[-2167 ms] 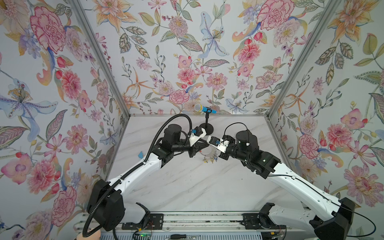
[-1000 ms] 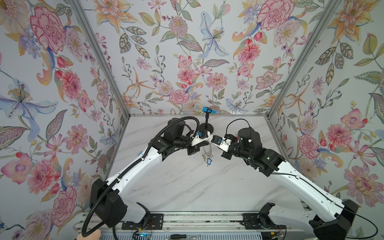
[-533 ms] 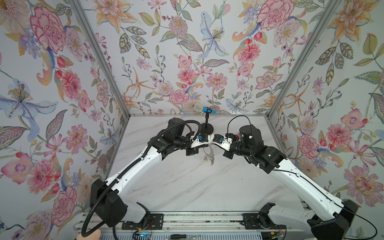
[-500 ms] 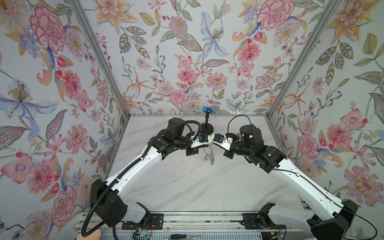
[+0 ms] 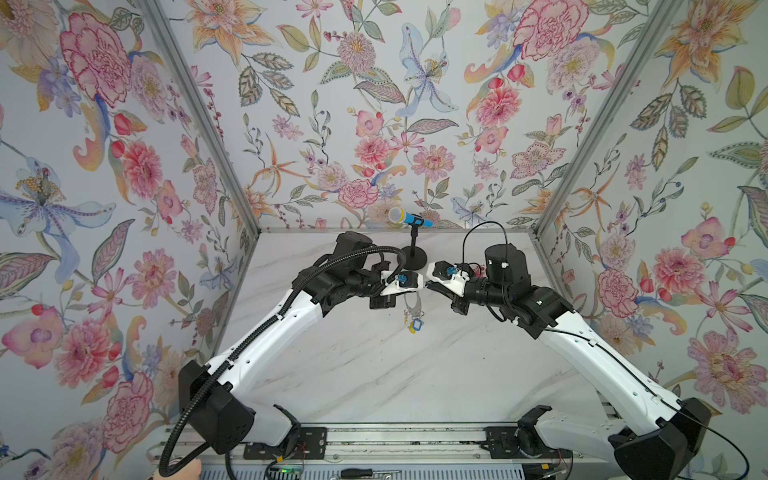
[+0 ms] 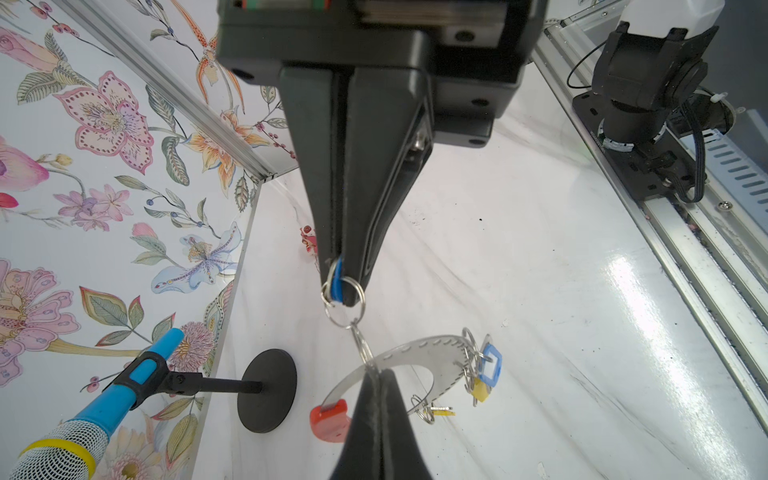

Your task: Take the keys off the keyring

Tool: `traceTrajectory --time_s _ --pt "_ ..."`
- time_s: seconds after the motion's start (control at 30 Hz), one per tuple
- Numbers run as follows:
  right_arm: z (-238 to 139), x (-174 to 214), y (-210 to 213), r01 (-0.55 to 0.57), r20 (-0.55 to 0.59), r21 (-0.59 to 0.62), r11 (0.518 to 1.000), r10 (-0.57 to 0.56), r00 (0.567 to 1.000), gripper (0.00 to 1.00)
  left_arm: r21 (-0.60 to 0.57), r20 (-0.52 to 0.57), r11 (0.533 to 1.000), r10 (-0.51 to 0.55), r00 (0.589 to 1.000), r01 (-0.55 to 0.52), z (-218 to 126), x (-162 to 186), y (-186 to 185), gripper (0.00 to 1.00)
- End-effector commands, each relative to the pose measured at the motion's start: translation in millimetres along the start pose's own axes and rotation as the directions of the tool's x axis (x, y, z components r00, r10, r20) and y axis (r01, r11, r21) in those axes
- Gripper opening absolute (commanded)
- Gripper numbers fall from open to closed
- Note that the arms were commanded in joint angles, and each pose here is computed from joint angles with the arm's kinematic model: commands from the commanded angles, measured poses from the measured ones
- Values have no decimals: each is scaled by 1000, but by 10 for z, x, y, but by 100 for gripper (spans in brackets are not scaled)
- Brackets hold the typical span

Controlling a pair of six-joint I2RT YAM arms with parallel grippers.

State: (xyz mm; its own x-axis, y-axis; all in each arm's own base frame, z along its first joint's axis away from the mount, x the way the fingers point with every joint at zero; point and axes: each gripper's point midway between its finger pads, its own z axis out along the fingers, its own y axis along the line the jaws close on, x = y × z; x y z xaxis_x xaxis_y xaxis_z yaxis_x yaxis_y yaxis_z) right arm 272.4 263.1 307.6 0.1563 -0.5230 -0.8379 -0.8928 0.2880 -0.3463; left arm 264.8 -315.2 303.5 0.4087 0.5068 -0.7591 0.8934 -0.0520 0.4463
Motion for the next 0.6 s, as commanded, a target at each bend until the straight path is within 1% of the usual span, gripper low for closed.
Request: traceTrajectory --time_s 0.0,0.03,0.17,0.3,0.43,0.57 --pt "-90 -174 -260 -18 49 72 997 14 999 0 43 -25 999 9 1000 -8 -78 -7 -131 0" --pt "-92 -187 -259 -19 54 68 998 15 998 0 38 -25 999 19 999 -18 -83 -18 -121 0" --pt "-98 -268 -181 -12 73 29 1000 10 997 0 -9 -92 998 54 994 -55 -87 38 -35 0" --pt "-125 -356 -87 2 95 1 1000 -2 995 0 -49 -129 993 104 986 -111 -96 45 34 0" --pt "-89 -319 -5 9 63 -20 1000 -7 998 0 -71 -184 982 158 970 -173 -103 81 65 0" --pt "-28 -271 89 8 43 -45 999 -6 999 0 -113 -215 968 196 957 -224 -129 76 104 0"
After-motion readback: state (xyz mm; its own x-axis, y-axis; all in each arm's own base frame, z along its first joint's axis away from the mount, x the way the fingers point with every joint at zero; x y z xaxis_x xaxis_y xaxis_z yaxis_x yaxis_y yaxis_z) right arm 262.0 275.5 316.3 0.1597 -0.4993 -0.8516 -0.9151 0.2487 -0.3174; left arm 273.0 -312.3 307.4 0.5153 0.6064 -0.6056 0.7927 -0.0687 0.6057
